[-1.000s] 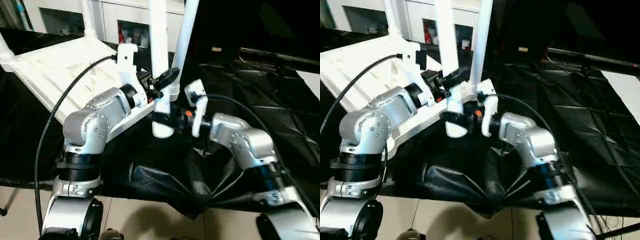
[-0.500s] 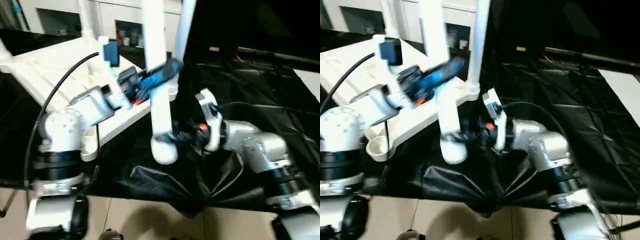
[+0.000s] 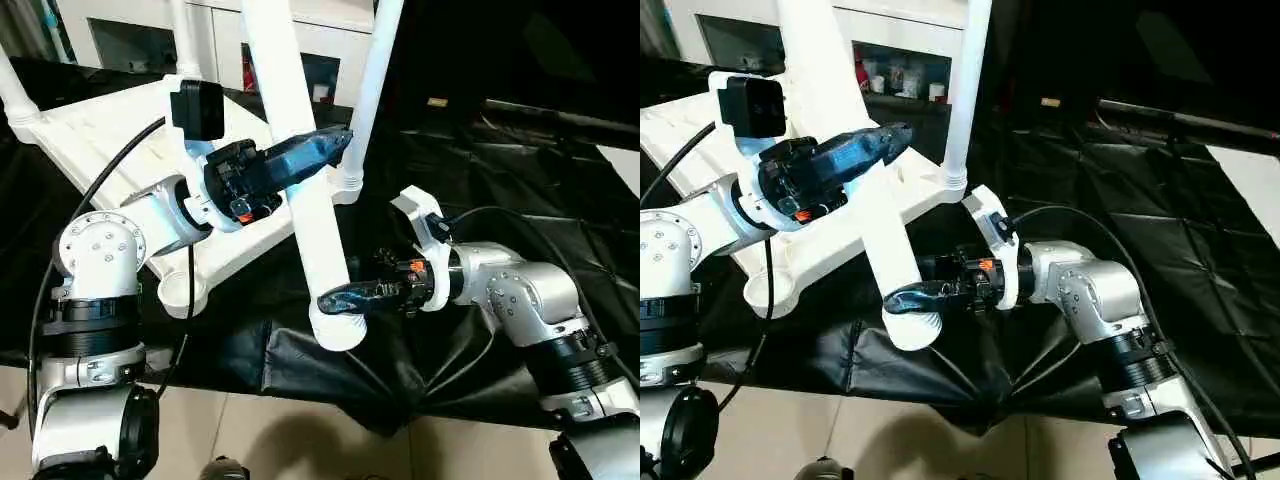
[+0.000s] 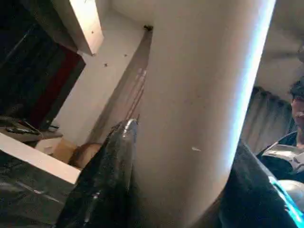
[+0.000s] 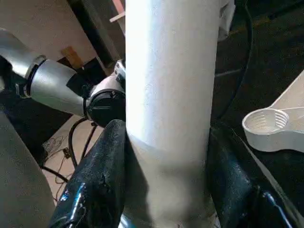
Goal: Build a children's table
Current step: Pick table leg
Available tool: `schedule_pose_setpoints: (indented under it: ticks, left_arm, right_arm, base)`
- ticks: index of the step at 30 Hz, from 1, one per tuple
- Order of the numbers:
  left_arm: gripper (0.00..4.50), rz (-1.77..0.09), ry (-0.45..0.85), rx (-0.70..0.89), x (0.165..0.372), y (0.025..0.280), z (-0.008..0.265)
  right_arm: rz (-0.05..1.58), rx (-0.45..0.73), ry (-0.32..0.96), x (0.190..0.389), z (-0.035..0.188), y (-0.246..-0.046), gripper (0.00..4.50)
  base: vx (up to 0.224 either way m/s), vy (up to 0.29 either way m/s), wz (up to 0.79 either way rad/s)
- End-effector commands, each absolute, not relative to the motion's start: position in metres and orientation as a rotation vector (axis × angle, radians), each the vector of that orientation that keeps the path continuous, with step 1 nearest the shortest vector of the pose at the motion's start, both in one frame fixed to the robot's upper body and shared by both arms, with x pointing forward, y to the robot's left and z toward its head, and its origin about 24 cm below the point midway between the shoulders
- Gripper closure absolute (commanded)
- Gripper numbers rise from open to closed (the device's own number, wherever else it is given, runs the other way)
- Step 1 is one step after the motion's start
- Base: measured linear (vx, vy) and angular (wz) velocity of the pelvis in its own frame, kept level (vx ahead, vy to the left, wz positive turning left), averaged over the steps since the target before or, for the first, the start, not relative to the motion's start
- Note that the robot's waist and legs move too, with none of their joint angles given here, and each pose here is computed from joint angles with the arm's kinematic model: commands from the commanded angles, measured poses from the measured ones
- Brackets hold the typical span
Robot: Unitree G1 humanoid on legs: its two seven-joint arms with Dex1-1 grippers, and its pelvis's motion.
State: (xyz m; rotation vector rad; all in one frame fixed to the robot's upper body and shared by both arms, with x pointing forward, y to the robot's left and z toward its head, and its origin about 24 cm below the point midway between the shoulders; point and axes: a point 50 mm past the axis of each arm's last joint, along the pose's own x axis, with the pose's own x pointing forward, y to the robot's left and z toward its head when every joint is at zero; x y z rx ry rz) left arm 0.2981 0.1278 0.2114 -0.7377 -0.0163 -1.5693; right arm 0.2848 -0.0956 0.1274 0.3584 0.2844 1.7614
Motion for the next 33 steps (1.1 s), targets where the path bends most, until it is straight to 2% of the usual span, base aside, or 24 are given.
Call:
schedule_pose_setpoints:
  ticks: [1,6,8,11,13,14,16,17,19,24,26,27,28,33]
  left_arm:
    - [2.46,-1.589,-0.015,-0.708,0.298,0.119,0.214]
    - [2.55,-1.507,-0.013,-0.651,0.302,0.114,0.207]
    - [2.60,-1.459,0.000,-0.603,0.304,0.112,0.200]
    - [2.62,-1.389,0.010,-0.533,0.308,0.110,0.193]
    - [2.65,-1.202,0.001,-0.389,0.322,0.108,0.185]
    - [2.65,-1.165,-0.003,-0.374,0.325,0.108,0.184]
    - [2.66,-0.981,-0.031,-0.285,0.337,0.111,0.184]
    - [2.66,-0.981,-0.031,-0.285,0.337,0.111,0.184]
    - [2.66,-0.815,-0.069,-0.232,0.347,0.114,0.187]
    - [2.66,-0.711,-0.120,-0.244,0.352,0.112,0.200]
    - [2.66,-0.707,-0.125,-0.243,0.352,0.111,0.201]
    - [2.66,-0.703,-0.133,-0.243,0.353,0.110,0.203]
    - [2.67,-0.709,-0.141,-0.251,0.352,0.109,0.205]
    - [2.67,-0.717,-0.153,-0.257,0.352,0.107,0.207]
  right_arm:
    - [1.705,0.309,0.277,0.287,0.125,-0.103,2.59]
    - [1.657,0.274,0.248,0.290,0.121,-0.100,2.59]
    - [1.593,0.268,0.227,0.296,0.121,-0.099,2.04]
    - [1.514,0.265,0.192,0.303,0.121,-0.097,1.82]
    - [1.354,0.208,0.123,0.316,0.123,-0.091,1.64]
    - [1.319,0.201,0.118,0.319,0.123,-0.090,1.64]
    - [1.146,0.139,0.100,0.332,0.122,-0.086,1.59]
    - [1.146,0.139,0.100,0.332,0.122,-0.086,1.59]
    - [1.000,0.128,0.119,0.342,0.120,-0.081,1.59]
    - [0.957,0.137,0.153,0.343,0.113,-0.064,1.59]
    - [0.957,0.136,0.155,0.343,0.113,-0.063,1.59]
    - [0.957,0.134,0.158,0.343,0.112,-0.061,1.87]
    - [0.960,0.135,0.165,0.343,0.110,-0.059,1.93]
    - [0.956,0.144,0.166,0.344,0.109,-0.057,1.93]
  base:
    - [0.000,0.000,0.00]
    - [0.000,0.000,0.00]
    - [0.000,0.000,0.00]
    - [0.000,0.000,0.00]
    - [0.000,0.000,0.00]
    - [0.000,0.000,0.00]
    - [0.000,0.000,0.00]
    - [0.000,0.000,0.00]
    - [0.000,0.000,0.00]
    - [0.000,0.000,0.00]
    - [0.000,0.000,0.00]
    - [0.000,0.000,0.00]
    - [0.000,0.000,0.00]
    - [0.000,0.000,0.00]
